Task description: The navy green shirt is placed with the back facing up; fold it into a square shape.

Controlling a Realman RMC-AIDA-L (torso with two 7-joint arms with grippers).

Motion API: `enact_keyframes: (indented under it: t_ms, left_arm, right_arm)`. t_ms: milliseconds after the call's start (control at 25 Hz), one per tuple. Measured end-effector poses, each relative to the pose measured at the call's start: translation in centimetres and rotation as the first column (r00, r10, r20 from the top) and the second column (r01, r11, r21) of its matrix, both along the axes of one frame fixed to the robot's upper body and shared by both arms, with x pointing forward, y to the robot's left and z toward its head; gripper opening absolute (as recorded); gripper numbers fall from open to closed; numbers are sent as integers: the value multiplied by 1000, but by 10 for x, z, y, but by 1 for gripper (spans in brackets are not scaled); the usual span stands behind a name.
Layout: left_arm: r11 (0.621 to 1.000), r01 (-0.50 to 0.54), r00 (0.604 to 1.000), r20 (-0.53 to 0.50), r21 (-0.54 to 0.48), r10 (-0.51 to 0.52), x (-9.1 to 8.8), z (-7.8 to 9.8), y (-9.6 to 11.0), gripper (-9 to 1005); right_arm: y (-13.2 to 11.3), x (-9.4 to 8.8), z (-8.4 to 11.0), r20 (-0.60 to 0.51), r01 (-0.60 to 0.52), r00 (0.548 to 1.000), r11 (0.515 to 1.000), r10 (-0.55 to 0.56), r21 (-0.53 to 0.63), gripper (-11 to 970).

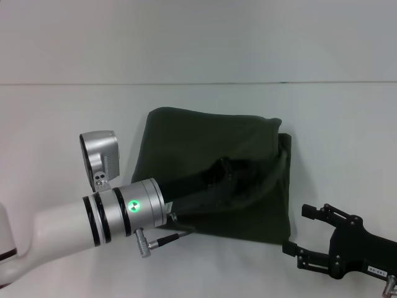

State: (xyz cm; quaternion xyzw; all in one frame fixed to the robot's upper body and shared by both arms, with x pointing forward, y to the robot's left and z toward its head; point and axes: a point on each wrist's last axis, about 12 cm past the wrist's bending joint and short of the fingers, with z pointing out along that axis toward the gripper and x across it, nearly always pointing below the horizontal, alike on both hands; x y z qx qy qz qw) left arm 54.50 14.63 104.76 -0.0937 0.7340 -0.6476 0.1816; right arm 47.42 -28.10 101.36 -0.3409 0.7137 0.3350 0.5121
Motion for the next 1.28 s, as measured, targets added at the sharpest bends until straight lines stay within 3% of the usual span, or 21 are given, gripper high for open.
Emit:
enact_keyframes:
  t_ms: [120, 240, 360, 480, 560, 640, 720, 760, 840, 960, 1040, 1280]
  left_arm:
    - [1000, 16, 1000, 24, -15, -15, -1, 3, 2, 56]
    - [997, 74, 991, 110, 11, -75, -1, 9, 5, 334]
    - [989, 119, 965, 224, 86, -135, 1, 16, 17, 494]
    - [979, 117, 909, 378, 169, -174, 1, 24, 39, 637]
    - [967, 82, 851, 488, 240, -193, -2, 29, 61, 709]
    - [954, 38, 821, 535, 299, -200, -3, 32, 80, 782]
    - [940, -37, 834, 529, 339, -158, 0, 34, 102, 832]
    - [936, -77, 863, 492, 344, -110, 4, 33, 113, 846]
    - [919, -162, 937, 348, 358, 30, 16, 28, 137, 874]
    - [906, -242, 970, 120, 349, 212, 28, 20, 155, 915]
    - [899, -273, 961, 62, 343, 268, 34, 20, 158, 943]
    - [864, -278, 960, 102, 420, 260, 53, 19, 136, 965]
  right_arm:
    - [-1, 0, 0, 1, 8, 1000, 1000, -8, 3, 928]
    - [-5, -1, 1, 3, 36, 999, 999, -36, 13, 928]
    - [-12, -3, 3, 13, 79, 997, 996, -80, 43, 928]
    - [-19, -4, 9, 22, 117, 993, 988, -120, 101, 928]
    - [-19, -3, 13, 12, 122, 992, 983, -125, 139, 928]
    - [-18, 0, 15, -6, 121, 993, 980, -122, 157, 927]
    - [-17, 2, 16, -28, 122, 992, 979, -119, 166, 927]
    - [-16, 3, 16, -36, 120, 993, 979, -115, 166, 927]
    - [-14, 2, 14, -42, 105, 994, 982, -99, 155, 927]
    - [-10, 0, 11, -41, 71, 997, 989, -66, 128, 927]
    - [-8, -2, 8, -42, 51, 998, 992, -46, 111, 927]
    - [-5, -7, 5, -51, 15, 999, 996, -11, 86, 927]
